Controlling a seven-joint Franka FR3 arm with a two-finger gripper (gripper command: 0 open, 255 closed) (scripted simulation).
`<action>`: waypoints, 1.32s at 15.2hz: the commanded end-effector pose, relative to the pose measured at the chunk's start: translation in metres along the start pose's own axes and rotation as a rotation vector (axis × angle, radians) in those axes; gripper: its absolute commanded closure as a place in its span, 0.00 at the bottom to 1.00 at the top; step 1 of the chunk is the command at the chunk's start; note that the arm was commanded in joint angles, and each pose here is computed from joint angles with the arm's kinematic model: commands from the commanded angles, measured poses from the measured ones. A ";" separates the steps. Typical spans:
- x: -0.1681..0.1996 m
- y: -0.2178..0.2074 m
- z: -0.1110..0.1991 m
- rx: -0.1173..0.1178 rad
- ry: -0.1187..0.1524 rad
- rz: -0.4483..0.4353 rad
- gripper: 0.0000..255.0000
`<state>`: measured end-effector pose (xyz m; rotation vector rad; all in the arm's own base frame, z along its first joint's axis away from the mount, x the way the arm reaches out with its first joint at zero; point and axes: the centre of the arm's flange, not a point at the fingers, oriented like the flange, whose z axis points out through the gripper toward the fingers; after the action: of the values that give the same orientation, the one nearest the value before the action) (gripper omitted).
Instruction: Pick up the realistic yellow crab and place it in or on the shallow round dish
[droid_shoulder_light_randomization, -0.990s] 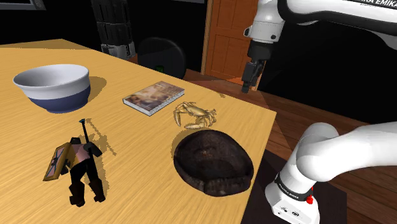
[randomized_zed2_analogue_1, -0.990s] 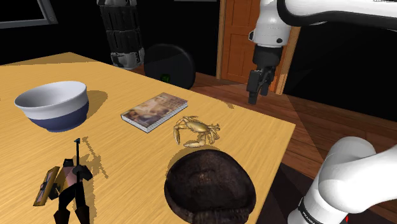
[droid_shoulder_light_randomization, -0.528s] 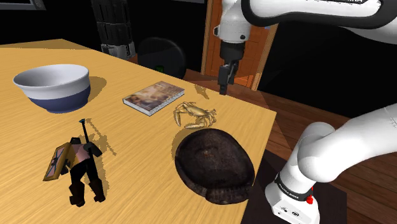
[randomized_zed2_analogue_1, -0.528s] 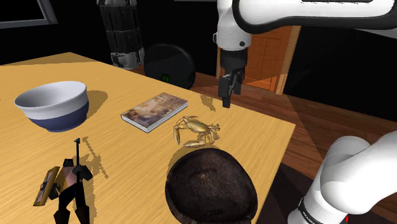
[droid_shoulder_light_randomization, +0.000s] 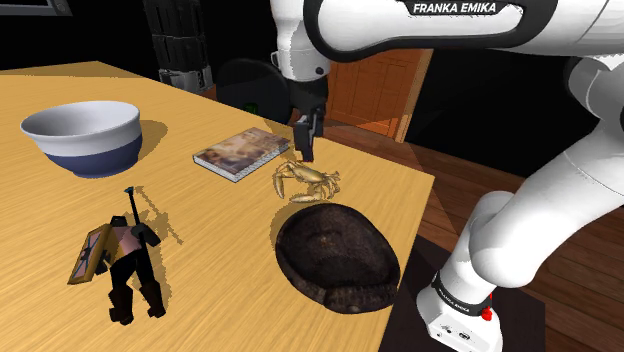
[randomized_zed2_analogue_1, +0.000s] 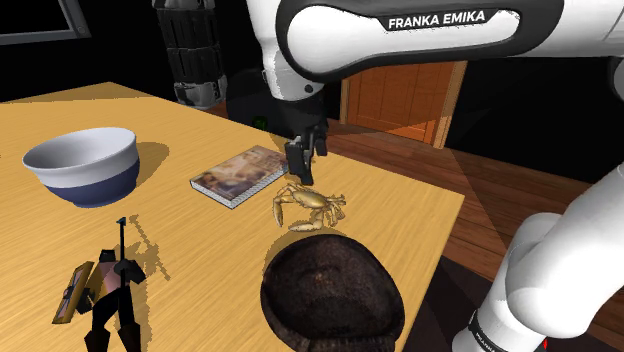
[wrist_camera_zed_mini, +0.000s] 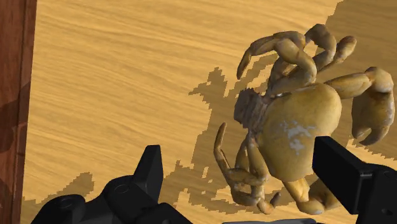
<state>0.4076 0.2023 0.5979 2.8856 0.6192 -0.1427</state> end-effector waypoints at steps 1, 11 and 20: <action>0.027 -0.024 0.002 -0.036 -0.013 -0.047 0.00; 0.041 -0.037 0.043 -0.061 -0.022 -0.079 0.00; 0.041 -0.037 0.043 -0.061 -0.022 -0.079 1.00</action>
<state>0.4272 0.2431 0.5458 2.7986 0.7206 -0.1606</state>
